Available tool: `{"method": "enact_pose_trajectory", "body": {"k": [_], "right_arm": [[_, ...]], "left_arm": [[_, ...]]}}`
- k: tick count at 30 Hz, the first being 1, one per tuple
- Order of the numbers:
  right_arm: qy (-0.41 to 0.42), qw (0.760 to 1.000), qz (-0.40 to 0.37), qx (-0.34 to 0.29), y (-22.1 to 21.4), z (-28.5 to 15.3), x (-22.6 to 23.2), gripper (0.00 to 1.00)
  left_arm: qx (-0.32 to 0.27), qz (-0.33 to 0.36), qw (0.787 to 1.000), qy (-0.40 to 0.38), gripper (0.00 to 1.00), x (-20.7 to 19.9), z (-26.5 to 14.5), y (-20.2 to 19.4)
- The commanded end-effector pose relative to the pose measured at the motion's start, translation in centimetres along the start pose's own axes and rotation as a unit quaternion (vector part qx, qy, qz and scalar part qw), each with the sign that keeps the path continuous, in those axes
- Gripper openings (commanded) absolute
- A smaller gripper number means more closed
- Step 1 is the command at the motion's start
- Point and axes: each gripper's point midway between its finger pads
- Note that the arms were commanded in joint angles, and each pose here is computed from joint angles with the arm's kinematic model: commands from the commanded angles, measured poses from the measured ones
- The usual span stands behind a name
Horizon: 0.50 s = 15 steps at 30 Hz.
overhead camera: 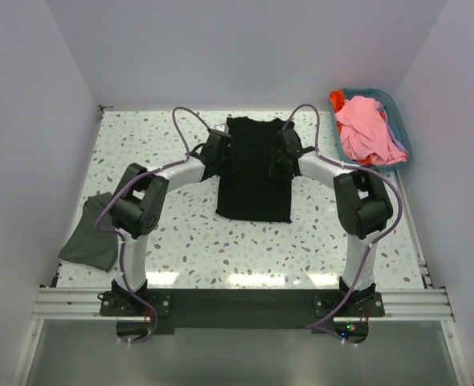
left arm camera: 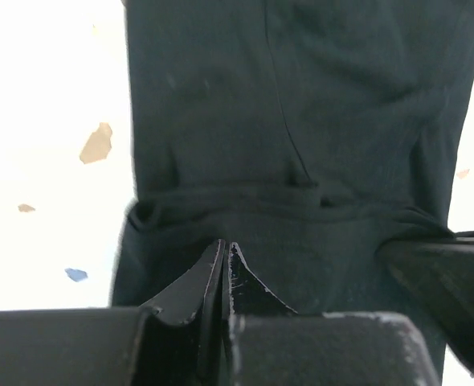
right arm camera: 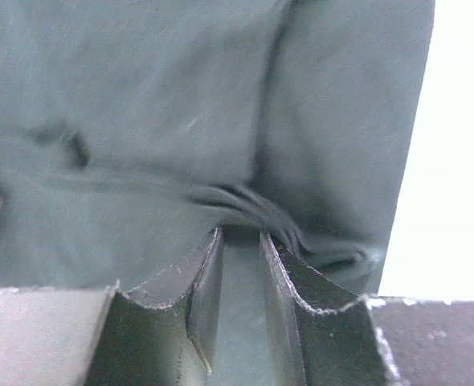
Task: Fold and stack the t-shirts
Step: Fold the tshirt
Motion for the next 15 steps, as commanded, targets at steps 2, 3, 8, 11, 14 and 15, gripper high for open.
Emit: {"method": "enact_pose_trajectory", "body": {"k": [2,3,8,11,14,15], "right_arm": [[-0.005,1.000,0.010,-0.015,2.5,0.7,-0.8,0.30],[-0.002,1.000,0.012,-0.011,2.4,0.8,-0.7,0.31],[-0.016,1.000,0.018,-0.010,2.7,1.9,-1.3,0.33],[-0.033,0.999,0.015,-0.017,2.8,2.2,-2.0,0.36],[-0.048,0.999,0.007,-0.017,2.4,2.7,-2.7,0.38],[-0.049,0.999,0.005,-0.013,2.1,2.9,-2.8,0.38]], "left_arm": [[-0.047,0.010,0.999,0.003,0.10,0.6,0.5,4.0],[-0.038,0.010,0.999,0.010,0.11,1.0,1.3,3.5],[-0.011,0.010,1.000,0.022,0.12,2.0,3.2,1.7],[0.001,-0.004,0.999,0.045,0.12,3.2,3.5,0.4],[0.009,-0.020,0.997,0.071,0.12,4.6,3.4,-0.7],[0.012,-0.022,0.997,0.076,0.12,4.8,3.4,-1.0]]}}
Point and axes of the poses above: each gripper's point midway between its finger pads, its own z axis out along the fingers, its own x axis along the line the jaws close on, y = z × x, and after that the axes turned 8 degrees about z, right-handed
